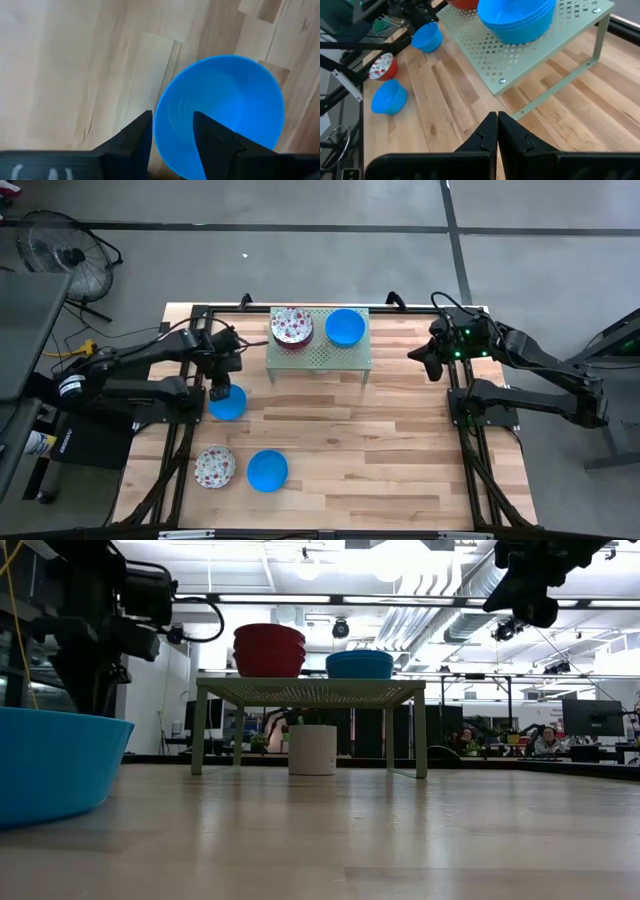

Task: Pick & Place Mini bowls
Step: Stack the blue bowl on the blue bowl on the shelf

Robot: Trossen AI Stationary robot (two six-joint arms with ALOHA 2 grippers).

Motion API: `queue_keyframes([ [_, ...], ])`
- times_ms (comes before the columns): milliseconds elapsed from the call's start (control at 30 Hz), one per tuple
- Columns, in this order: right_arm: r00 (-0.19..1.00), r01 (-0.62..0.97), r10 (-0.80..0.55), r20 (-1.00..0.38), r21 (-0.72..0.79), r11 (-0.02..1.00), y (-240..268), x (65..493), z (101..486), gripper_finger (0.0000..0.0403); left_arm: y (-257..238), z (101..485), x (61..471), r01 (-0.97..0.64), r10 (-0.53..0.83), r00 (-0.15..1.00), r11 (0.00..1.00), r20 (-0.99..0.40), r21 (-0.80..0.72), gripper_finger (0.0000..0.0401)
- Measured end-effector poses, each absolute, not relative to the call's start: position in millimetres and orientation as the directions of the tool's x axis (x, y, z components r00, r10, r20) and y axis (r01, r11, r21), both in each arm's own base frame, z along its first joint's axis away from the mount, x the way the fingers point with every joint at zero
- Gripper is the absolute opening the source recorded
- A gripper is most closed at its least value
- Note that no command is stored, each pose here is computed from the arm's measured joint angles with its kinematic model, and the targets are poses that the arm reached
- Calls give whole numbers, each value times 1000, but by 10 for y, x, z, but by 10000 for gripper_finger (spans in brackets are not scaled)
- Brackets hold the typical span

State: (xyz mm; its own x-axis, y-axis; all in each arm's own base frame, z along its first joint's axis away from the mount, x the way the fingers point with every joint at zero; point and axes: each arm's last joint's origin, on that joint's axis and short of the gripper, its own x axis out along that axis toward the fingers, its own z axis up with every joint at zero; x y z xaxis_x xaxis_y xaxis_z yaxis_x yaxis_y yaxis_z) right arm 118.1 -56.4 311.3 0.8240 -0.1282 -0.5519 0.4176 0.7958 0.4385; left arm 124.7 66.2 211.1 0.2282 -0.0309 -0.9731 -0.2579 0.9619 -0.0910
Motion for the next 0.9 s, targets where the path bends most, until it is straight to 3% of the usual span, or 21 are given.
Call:
queue_keyframes([
  [900, 825, 374, -124, -551, 369, 851, -563, 1181, 3113, 0, 779, 1775, 1425, -287, -123, -28, 952, -992, -110, 138],
])
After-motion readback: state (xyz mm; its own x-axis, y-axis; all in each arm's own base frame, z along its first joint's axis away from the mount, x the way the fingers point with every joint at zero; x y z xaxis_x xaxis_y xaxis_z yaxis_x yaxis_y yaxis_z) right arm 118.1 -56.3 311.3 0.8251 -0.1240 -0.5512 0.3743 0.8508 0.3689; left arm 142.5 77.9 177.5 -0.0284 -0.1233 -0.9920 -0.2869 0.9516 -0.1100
